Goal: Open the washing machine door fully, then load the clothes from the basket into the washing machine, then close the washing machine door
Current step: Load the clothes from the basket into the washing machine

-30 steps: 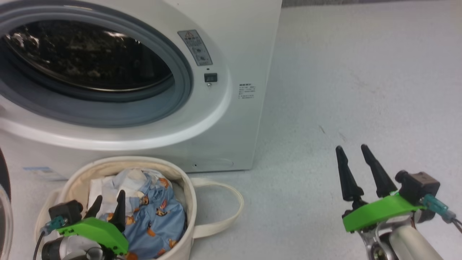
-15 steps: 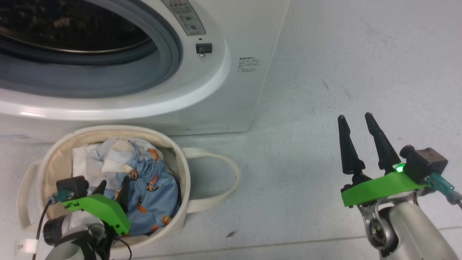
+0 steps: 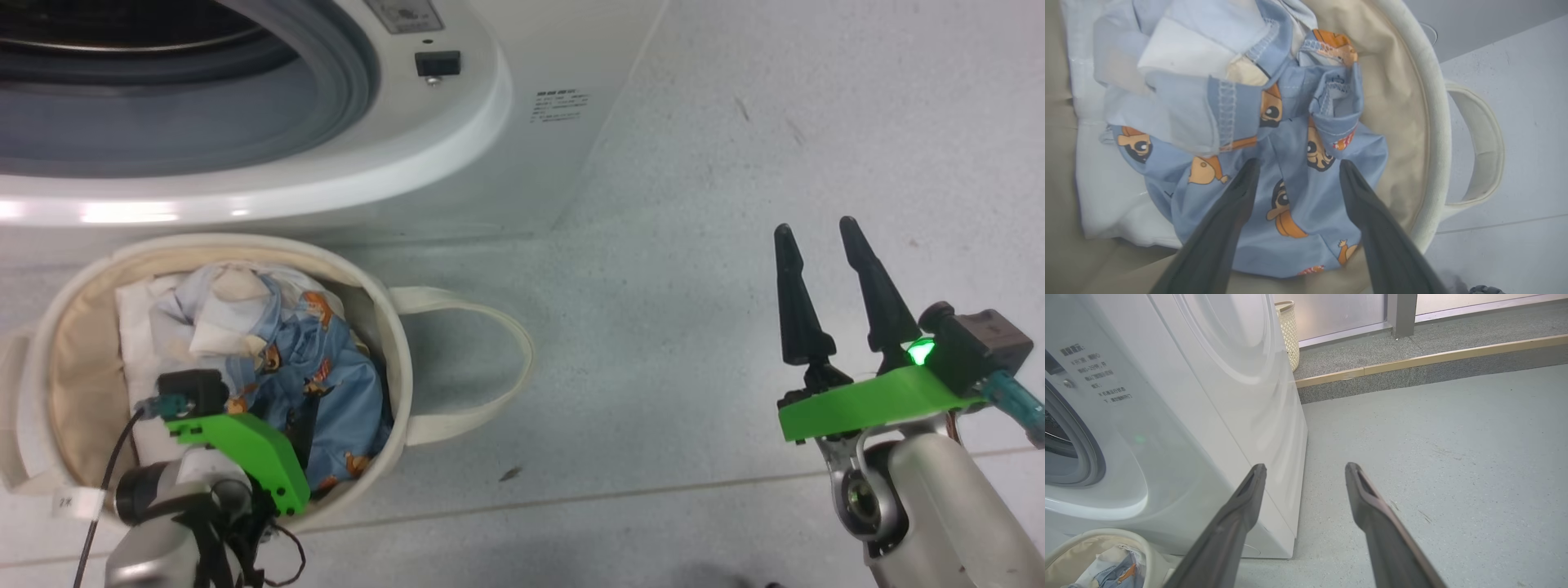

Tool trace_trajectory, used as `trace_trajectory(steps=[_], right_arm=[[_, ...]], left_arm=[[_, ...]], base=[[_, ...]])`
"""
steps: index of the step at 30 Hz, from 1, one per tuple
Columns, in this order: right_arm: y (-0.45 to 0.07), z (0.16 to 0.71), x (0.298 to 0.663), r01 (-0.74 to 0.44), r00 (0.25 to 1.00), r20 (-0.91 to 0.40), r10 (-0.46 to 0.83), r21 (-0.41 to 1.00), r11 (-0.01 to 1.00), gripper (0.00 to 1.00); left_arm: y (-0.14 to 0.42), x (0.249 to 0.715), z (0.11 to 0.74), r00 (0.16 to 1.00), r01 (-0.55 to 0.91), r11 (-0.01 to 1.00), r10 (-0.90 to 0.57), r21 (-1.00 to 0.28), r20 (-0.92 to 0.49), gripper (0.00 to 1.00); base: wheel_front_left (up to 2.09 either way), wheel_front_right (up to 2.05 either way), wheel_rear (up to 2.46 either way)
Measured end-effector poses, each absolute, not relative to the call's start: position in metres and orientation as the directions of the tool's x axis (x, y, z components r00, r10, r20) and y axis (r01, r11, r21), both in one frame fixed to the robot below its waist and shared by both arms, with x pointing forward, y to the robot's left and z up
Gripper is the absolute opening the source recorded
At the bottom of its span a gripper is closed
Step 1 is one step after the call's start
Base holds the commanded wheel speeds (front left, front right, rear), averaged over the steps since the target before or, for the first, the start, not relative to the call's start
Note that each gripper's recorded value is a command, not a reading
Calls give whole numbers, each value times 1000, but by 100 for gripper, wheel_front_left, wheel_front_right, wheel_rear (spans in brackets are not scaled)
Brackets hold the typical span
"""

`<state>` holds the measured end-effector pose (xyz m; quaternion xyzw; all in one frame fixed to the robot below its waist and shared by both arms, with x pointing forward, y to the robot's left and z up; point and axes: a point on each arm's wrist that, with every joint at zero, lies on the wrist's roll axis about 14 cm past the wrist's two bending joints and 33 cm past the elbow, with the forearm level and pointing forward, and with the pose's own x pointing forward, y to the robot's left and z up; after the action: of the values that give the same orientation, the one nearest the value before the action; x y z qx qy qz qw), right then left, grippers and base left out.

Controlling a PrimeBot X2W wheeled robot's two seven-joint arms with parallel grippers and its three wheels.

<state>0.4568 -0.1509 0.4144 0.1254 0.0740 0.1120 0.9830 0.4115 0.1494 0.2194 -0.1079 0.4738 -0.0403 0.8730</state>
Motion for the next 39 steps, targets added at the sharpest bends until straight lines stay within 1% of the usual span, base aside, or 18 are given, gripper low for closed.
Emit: trace_trajectory(steps=[4, 5, 10, 13, 20, 21, 22, 23, 28, 32, 35, 39], right_arm=[[-154, 402, 461, -191, 963, -140, 233, 258, 947, 100], [-155, 400, 463, -187, 964, -139, 228, 256, 948, 100], [-167, 395, 472, -160, 971, -138, 195, 230, 960, 100], [-174, 390, 472, -141, 973, -147, 175, 216, 966, 100], [-183, 384, 466, -108, 975, -167, 144, 207, 972, 100], [-183, 385, 467, -108, 976, -165, 144, 207, 972, 100], [-183, 386, 467, -109, 976, -162, 144, 207, 972, 100], [-183, 387, 467, -110, 976, -160, 144, 208, 972, 100], [-179, 394, 468, -123, 977, -144, 155, 211, 970, 100], [-174, 401, 467, -133, 978, -129, 165, 226, 965, 100], [-163, 409, 464, -160, 974, -117, 194, 251, 955, 100], [-144, 426, 460, -211, 966, -86, 243, 281, 936, 100]], left_arm=[[141, 404, 199, 460, 11, 975, -202, -222, -865, 100], [142, 406, 196, 452, 15, 976, -202, -219, -869, 100], [149, 419, 180, 436, 18, 981, -180, -191, -882, 100], [149, 422, 172, 436, 8, 986, -156, -169, -887, 100], [142, 422, 160, 414, -3, 984, -159, -176, -896, 100], [143, 422, 160, 415, -5, 984, -159, -177, -896, 76], [143, 423, 161, 420, -9, 984, -157, -178, -894, 17], [143, 424, 162, 424, -9, 984, -157, -177, -892, 0], [146, 430, 172, 460, -22, 983, -151, -181, -875, 0], [148, 439, 189, 524, -30, 980, -154, -198, -838, 0], [149, 444, 208, 589, -64, 971, -149, -229, -794, 0], [155, 432, 231, 639, -90, 966, -131, -243, -758, 0]], base=[[0, 0, 0], [0, 0, 0], [0, 0, 0], [0, 0, 0], [0, 0, 0], [0, 0, 0], [0, 0, 0], [0, 0, 0], [0, 0, 0], [0, 0, 0], [0, 0, 0], [0, 0, 0]])
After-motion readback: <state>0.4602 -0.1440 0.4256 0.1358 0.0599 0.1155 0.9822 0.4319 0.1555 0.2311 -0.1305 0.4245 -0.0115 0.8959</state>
